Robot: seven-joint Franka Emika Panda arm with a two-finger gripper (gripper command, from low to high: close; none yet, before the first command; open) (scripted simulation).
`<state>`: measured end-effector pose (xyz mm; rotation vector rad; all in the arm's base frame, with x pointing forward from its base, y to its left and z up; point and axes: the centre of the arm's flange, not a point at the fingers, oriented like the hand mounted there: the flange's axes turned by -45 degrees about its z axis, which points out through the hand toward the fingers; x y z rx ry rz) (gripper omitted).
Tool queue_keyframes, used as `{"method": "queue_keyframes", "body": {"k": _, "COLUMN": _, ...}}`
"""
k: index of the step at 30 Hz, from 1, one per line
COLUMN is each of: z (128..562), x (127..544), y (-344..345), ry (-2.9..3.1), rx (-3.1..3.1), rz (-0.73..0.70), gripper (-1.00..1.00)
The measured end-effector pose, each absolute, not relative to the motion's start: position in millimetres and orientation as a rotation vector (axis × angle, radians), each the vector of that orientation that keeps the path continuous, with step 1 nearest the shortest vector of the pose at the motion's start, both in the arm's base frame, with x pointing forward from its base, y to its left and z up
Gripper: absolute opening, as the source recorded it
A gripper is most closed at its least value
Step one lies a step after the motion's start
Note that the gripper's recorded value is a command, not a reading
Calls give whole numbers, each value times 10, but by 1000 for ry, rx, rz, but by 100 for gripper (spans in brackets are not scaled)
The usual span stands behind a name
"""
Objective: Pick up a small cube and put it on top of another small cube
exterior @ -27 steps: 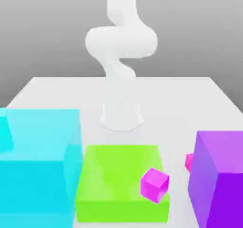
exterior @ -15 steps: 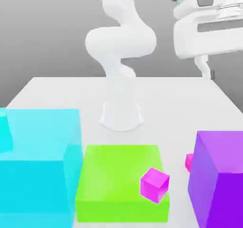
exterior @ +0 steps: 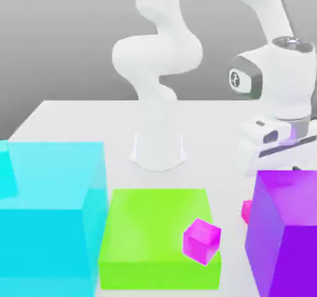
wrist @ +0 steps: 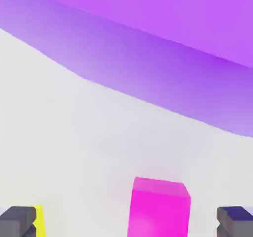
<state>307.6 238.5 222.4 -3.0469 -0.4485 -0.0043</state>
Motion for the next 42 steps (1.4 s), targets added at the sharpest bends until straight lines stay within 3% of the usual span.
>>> {"method": "queue_keyframes", "body": {"k": 13, "z": 1330, "x": 2850, "y": 2351, "ry": -384, "rx": -3117, "rz": 0, "gripper": 0}}
{"method": "queue_keyframes", "body": {"k": 14, "z": 1275, "x": 2845, "y": 2347, "ry": -384, "rx": -3117, "rz": 0, "gripper": -100}}
{"method": "queue_keyframes", "body": {"k": 21, "z": 1282, "x": 2846, "y": 2348, "ry": -384, "rx": -3117, "rz": -2, "gripper": -100}}
{"method": "queue_keyframes", "body": {"k": 28, "z": 1867, "x": 2825, "y": 2397, "ry": -414, "rx": -3115, "rz": -3, "gripper": -100}}
{"method": "queue_keyframes", "body": {"k": 33, "z": 2295, "x": 2087, "y": 3434, "ry": -1112, "rx": -2937, "rz": 0, "gripper": -100}}
{"method": "queue_keyframes", "body": {"k": 35, "z": 2207, "x": 1812, "y": 3646, "ry": -1266, "rx": -2875, "rz": -1, "gripper": -100}}
{"method": "queue_keyframes", "body": {"k": 38, "z": 1911, "x": 2074, "y": 3521, "ry": -1172, "rx": -2914, "rz": -1, "gripper": -100}}
{"method": "queue_keyframes", "body": {"k": 39, "z": 1807, "x": 2079, "y": 3512, "ry": -1169, "rx": -2915, "rz": -1, "gripper": 100}}
{"method": "queue_keyframes", "body": {"k": 42, "z": 1807, "x": 2079, "y": 3512, "ry": -1169, "rx": -2915, "rz": -1, "gripper": 100}}
